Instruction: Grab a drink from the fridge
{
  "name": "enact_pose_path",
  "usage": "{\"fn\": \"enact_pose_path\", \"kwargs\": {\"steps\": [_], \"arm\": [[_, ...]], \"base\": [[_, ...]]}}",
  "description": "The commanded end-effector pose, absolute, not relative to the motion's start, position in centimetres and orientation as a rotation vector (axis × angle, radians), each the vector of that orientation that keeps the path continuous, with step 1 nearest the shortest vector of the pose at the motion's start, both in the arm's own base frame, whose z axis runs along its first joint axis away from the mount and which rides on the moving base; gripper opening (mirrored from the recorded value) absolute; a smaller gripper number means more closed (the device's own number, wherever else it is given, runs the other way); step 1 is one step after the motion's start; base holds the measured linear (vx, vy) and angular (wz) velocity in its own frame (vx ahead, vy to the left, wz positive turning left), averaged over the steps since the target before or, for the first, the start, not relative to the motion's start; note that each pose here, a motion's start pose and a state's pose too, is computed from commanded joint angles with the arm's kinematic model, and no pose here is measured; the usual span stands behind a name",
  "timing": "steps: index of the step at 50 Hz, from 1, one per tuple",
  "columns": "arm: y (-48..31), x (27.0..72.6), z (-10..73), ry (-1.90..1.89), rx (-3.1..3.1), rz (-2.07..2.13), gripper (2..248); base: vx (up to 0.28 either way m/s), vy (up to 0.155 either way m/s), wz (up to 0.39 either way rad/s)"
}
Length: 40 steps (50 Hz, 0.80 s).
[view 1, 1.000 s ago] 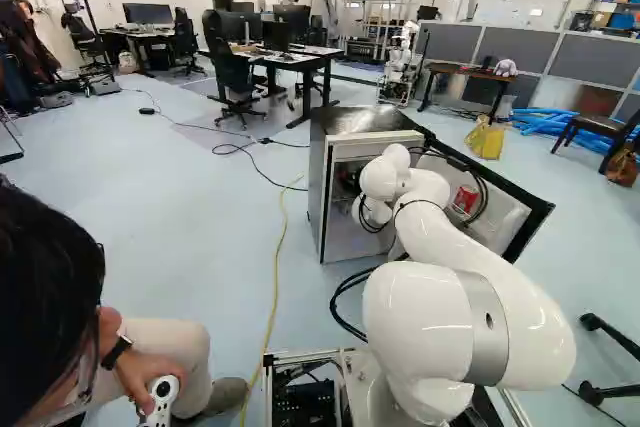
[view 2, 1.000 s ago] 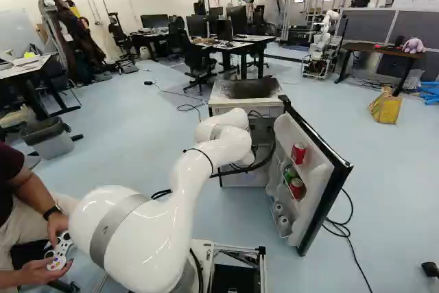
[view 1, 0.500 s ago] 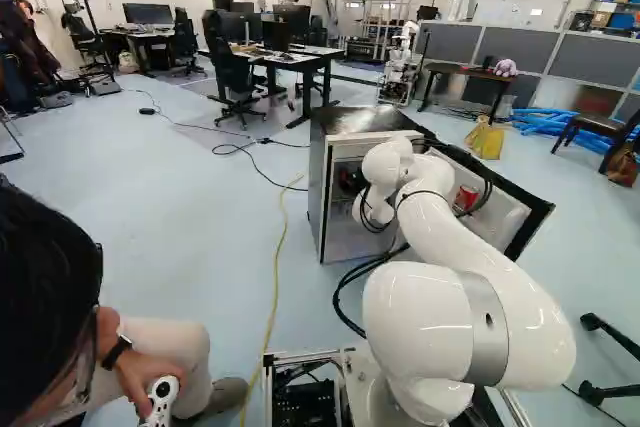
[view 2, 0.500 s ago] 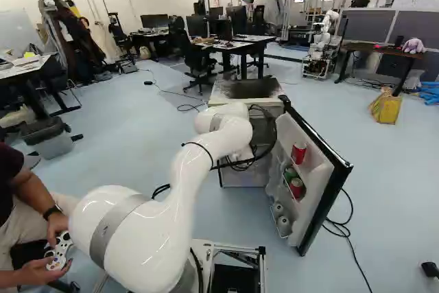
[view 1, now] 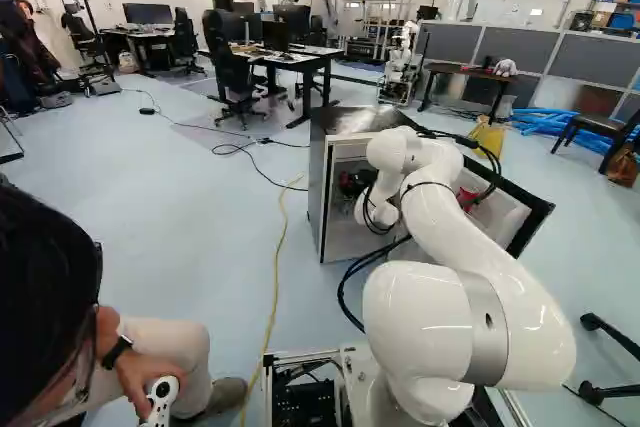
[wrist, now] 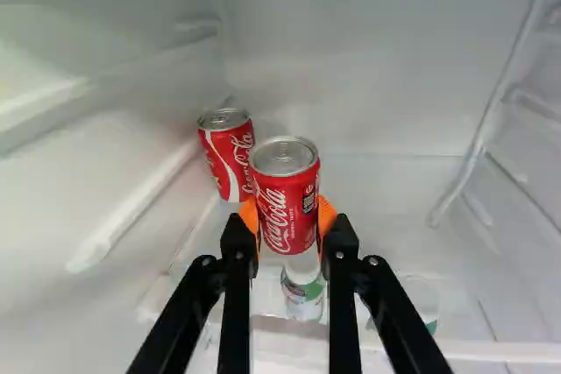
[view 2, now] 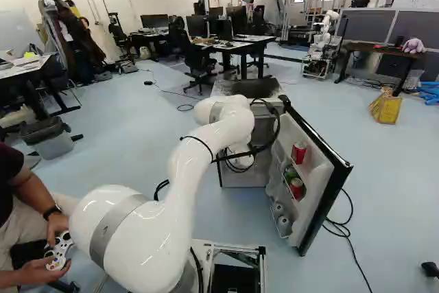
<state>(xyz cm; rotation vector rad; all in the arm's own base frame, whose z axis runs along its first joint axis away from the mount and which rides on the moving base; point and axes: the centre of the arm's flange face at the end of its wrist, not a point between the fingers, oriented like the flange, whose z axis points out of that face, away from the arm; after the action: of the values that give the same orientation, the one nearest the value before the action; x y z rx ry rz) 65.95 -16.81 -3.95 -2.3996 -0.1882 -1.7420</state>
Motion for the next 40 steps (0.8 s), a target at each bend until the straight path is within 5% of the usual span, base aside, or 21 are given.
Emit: {"fn": "enact_pose_path", "kwargs": {"steps": [30, 35, 36, 40], "arm": [[-16.6, 61.0, -2.3, -0.121, -2.463, -1.623, 86], [-16.6, 60.1, -2.0, -0.110, -2.473, -1.604, 73], [-16.6, 60.0, -2.0, -0.108, -2.475, -1.600, 54], [-16.6, 59.3, -1.8, -0.099, -2.482, -1.586, 54]], "base": [[0.000, 0.000, 0.000], [0.000, 0.000, 0.000], [0.000, 0.000, 0.000], [0.000, 0.000, 0.000]]}}
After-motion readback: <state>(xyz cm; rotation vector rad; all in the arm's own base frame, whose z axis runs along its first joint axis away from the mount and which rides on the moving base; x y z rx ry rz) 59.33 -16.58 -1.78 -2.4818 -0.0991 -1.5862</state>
